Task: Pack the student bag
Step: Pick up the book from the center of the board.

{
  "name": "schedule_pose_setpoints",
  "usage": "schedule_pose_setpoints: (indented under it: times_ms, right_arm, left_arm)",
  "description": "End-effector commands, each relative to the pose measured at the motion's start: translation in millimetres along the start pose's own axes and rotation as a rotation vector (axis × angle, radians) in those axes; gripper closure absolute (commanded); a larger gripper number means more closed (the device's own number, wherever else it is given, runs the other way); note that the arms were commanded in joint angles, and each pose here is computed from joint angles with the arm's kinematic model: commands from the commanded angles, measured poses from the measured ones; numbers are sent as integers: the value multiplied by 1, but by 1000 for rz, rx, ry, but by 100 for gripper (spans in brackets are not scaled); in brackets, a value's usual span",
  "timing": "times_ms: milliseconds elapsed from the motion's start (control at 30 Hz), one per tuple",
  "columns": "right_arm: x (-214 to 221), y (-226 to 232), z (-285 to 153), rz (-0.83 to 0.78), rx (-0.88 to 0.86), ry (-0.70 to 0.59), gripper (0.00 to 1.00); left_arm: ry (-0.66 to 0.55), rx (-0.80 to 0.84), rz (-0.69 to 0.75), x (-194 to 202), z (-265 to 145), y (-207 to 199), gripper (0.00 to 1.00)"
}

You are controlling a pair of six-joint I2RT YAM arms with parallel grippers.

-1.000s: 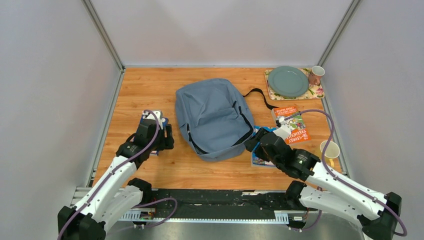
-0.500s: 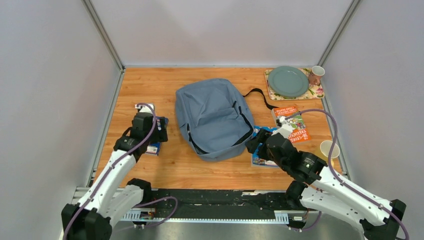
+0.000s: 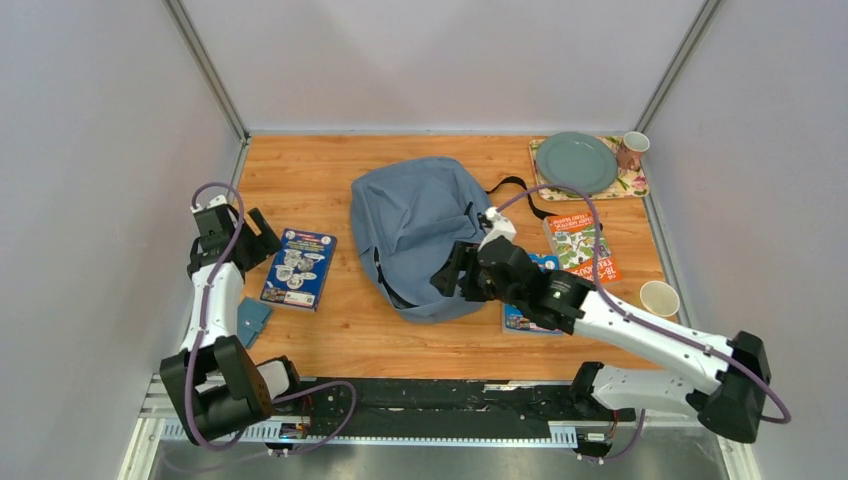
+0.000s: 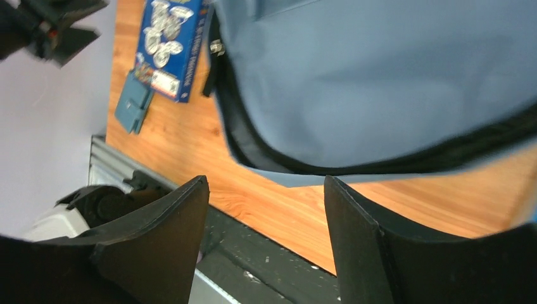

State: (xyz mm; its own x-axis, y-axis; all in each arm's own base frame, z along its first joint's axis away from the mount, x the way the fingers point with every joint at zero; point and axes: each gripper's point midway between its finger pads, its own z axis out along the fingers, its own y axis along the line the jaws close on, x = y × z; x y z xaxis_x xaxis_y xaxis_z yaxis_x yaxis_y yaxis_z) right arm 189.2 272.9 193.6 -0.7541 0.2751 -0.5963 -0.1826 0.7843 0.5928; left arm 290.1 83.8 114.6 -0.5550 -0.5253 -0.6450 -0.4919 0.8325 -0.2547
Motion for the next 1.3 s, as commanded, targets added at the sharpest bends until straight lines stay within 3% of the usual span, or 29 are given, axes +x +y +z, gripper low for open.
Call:
schedule_pose_setpoints:
  times_ms: [0,133,433,500,767,1067,1267]
  right_arm:
    - [2,74,9,-77,-179,37,30]
    - [21,102,32,-107,-222,112,30]
    - [28,158,89,-130,-199,157,33]
    - [38,150,111,-147,-112,185,33]
    - [67,160,181,-136,-47,253,33]
    - [88,134,240,-75,105,259,31]
    - [115,112,264,-5,95,382,31]
  left_arm:
    - [-70,146,62,-27,18,-26,8]
    - [-4,258,96,-19,35,-42,8]
    - [132,218,62,18,63,-20,8]
    - [147,223,58,22,65,-20,8]
    - [323,310,-11,51,57,-34,16]
    - [340,310,-45,68,43,-33,21]
    - [333,371,-54,70,37,-43,21]
